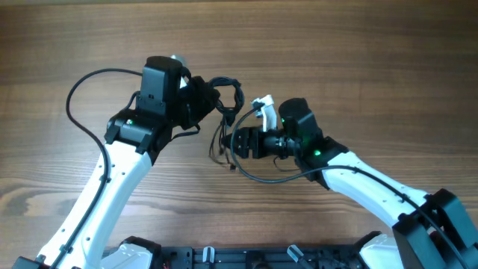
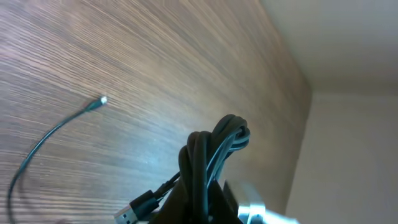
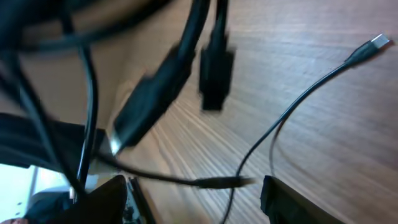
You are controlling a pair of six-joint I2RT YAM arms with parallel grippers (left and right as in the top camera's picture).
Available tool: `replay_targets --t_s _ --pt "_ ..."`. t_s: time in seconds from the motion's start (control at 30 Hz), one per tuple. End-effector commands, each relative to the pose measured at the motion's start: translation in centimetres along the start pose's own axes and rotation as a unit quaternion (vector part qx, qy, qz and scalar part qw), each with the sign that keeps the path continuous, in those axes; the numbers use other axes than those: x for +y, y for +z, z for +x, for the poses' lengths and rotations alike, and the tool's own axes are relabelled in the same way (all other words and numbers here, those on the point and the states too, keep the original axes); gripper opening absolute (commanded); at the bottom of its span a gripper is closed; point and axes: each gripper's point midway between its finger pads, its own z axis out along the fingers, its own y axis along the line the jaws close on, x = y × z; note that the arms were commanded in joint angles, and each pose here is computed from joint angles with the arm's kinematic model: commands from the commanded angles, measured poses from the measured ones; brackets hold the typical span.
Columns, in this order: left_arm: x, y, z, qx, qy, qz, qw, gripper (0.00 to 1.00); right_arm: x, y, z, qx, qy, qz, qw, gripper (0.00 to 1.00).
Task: Untangle cables
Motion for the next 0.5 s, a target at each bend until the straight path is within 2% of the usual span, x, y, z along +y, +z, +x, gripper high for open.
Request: replay_targets --t_s 0.0,0.03,0.07,0.1,0.3,0.4,0.47 --pt "0.1 -0.2 -1.4 -0.038 -0.050 -0.011 0.998 0.04 0.8 0.5 0.8 0.016 0.014 -0.013 1.000 0.72" --pt "0.1 -0.2 -1.4 -0.038 -0.049 -0.011 0.998 0.04 0.6 0.5 0.6 0.012 0.013 -0.008 1.000 0.72" --pt "0.1 -0.2 -1.3 -0.038 -0.048 -0.011 0.998 0.04 0.3 0.4 0.3 0.005 0.014 0.001 1.000 0.89" --pt "0.1 -0.2 -1.3 -0.036 -0.036 -0.011 0.999 0.04 -0.2 0.2 -0.1 -0.004 0.015 0.010 1.000 1.00" --pt "-1.0 -0.5 0.2 0.020 0.137 0.033 0.990 0.04 -3.7 -4.9 -3.2 -0.053 0.032 0.062 0.996 0.99" --pt "-2.1 -1.0 1.1 0.052 0.212 0.083 0.972 0.04 -4.1 -8.2 -4.5 -0.081 -0.022 0.085 0.993 1.00" --pt "-3.2 -1.5 2.5 0.082 0.269 0.133 0.950 0.04 -2.9 -9.6 -5.0 -0.092 -0.085 0.076 0.989 0.99"
